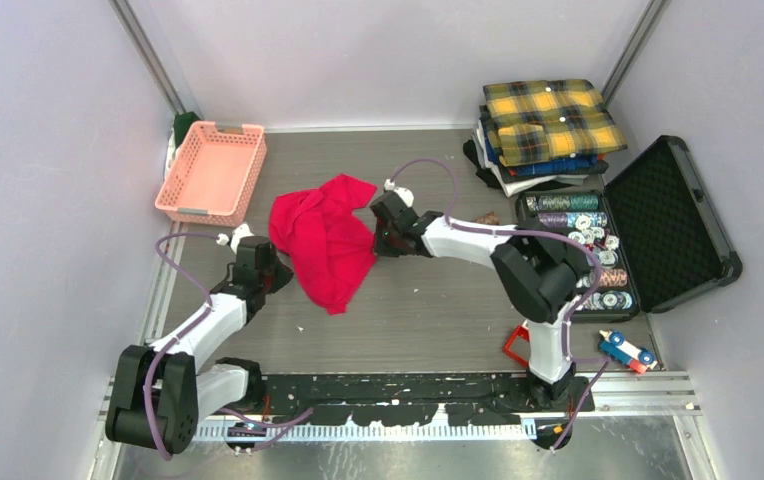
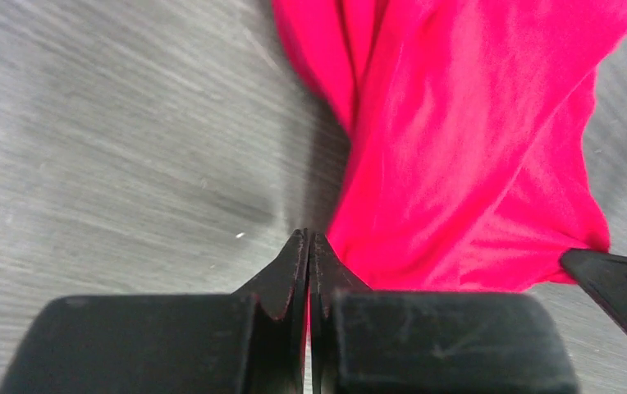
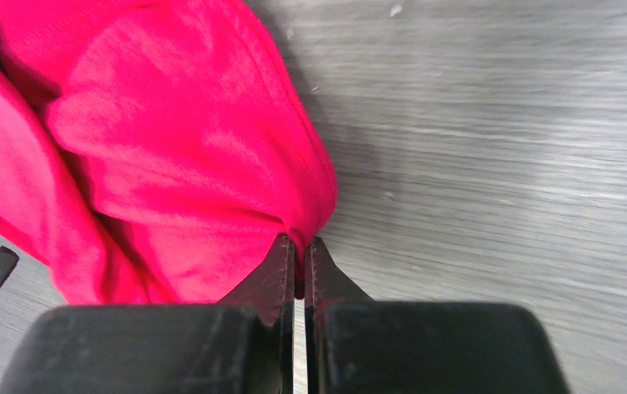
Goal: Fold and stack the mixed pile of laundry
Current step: Flatten out the T-shirt at the center of the board.
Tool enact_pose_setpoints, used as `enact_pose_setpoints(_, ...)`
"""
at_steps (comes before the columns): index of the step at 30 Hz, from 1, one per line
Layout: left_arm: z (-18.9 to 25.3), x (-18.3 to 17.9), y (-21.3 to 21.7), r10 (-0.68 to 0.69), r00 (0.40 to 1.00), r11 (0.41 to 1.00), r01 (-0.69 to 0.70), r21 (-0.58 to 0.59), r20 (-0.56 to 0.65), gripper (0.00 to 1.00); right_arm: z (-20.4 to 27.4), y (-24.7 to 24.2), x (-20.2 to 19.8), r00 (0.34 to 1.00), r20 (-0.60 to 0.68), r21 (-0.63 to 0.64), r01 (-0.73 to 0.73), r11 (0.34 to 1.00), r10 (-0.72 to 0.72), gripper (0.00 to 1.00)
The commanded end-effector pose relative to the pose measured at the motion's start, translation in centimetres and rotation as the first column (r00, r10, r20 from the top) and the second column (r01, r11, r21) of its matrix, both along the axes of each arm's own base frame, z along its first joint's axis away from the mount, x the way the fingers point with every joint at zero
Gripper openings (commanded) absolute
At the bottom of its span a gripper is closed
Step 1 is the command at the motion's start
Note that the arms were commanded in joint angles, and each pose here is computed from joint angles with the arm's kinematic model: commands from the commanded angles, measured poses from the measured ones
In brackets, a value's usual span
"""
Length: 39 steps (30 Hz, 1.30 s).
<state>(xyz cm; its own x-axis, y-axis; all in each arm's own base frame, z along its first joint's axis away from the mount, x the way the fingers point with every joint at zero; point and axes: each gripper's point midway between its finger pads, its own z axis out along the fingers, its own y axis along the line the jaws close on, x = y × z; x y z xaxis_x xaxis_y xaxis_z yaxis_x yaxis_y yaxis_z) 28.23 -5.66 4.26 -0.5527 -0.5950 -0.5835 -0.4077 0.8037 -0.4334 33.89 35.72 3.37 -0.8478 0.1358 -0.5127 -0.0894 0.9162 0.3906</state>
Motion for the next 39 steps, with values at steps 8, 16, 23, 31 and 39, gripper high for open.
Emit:
enact_pose_setpoints(8, 14.1, 4.5, 0.2, -0.004, 0.959, 1.0, -0.004, 0.028, 0.283, 0.0, 16.7, -9.1, 5.3, 0.951, 0.26, -0.061, 0.188, 0.98, -0.166, 0.01)
enact_pose_setpoints(16, 18.3, 4.8, -4.7, -0.299, 0.88, 0.95, 0.312, 0.026, 0.369, 0.24, 24.5, -12.0, 6.2, 0.912, 0.381, -0.143, 0.222, 0.965, -0.153, 0.01)
enact_pose_setpoints(23, 11.8, 6.5, -10.0, -0.477, 0.842, 0.853, 0.513, -0.1, 0.25, 0.78, 21.0, -12.3, 4.3, 0.947, 0.312, -0.199, 0.148, 0.969, -0.08, 0.01)
enact_pose_setpoints(31, 8.6, 11.6, -12.1, -0.439, 0.873, 0.87, 0.472, -0.142, 0.213, 0.8, 19.0, -13.5, 3.2, 0.955, 0.282, -0.232, 0.159, 0.96, -0.09, 0.01)
enact_pose_setpoints(39, 6.3, 16.1, -13.5, -0.397, 0.907, 0.9, 0.414, -0.133, 0.139, 0.66, 17.1, -14.2, 2.2, 0.961, 0.26, -0.246, 0.161, 0.956, -0.095, 0.01)
